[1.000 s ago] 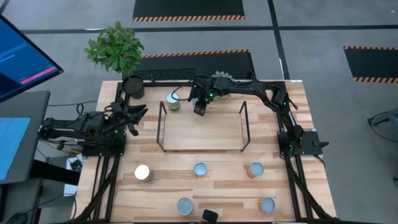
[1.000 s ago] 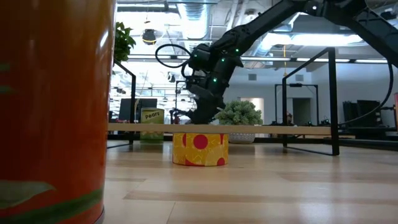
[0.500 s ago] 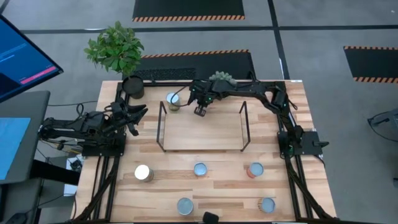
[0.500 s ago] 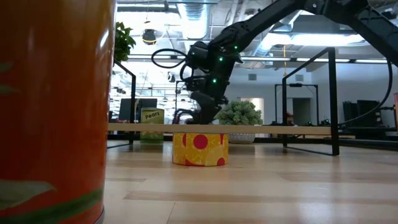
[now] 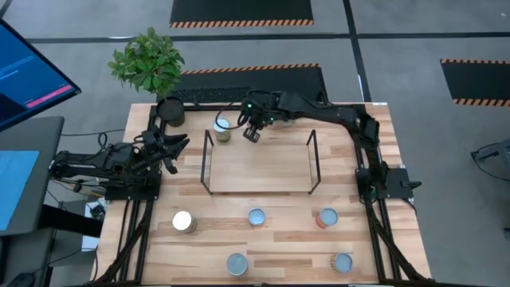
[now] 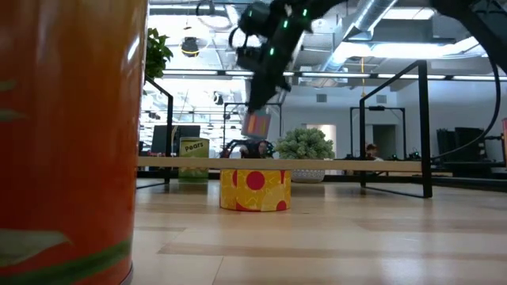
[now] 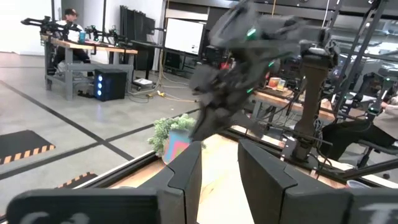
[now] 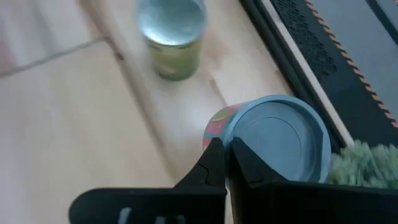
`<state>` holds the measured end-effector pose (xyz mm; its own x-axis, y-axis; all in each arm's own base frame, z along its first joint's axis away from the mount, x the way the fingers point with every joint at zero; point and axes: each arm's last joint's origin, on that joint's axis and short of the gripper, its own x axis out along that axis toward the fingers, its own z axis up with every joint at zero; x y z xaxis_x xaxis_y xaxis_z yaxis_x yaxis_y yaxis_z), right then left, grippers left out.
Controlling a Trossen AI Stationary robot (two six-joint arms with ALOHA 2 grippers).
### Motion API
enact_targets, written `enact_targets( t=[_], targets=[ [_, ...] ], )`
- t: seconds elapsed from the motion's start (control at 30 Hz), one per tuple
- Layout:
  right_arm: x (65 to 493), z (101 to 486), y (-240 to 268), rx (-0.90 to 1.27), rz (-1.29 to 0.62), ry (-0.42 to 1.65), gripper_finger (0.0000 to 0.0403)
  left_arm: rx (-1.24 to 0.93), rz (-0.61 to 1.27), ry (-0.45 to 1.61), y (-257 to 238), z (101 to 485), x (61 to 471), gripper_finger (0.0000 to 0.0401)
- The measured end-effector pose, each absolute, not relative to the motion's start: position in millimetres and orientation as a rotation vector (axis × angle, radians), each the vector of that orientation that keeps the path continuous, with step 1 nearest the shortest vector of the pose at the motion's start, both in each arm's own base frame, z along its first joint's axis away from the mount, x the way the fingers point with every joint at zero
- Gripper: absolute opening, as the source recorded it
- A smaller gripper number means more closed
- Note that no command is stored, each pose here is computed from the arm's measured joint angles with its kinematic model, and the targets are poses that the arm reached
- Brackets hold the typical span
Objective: Pick and place cans onto a shelf
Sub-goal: Put the canned corn on the shelf
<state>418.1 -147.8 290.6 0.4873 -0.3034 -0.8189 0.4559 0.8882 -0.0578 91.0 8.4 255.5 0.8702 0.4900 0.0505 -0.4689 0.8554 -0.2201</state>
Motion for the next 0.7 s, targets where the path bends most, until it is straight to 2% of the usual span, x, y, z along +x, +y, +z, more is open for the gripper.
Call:
enact_targets(
  t=[0.13, 0.4, 0.53, 0.7],
  targets=[
    [405.4, 306.3, -122.7, 0.199, -0.443, 1.021, 0.0005, -0.204, 0.505, -0.106, 8.4, 255.5, 91.0, 0.0093],
    [386.3, 294.9, -73.4, 0.314, -0.494, 1.318, 0.0005, -0.204, 0.505, -0.106, 8.4, 255.4, 91.0, 0.0093],
    [382.7, 289.4, -48.5, 0.363, -0.547, 1.338, 0.0006, -0.204, 0.505, -0.105, 8.4, 255.4, 91.0, 0.0093],
    [375.4, 285.1, -22.0, 0.307, -0.654, 1.322, 0.0006, -0.204, 0.513, -0.106, 8.6, 255.3, 91.0, 0.0093]
  ],
)
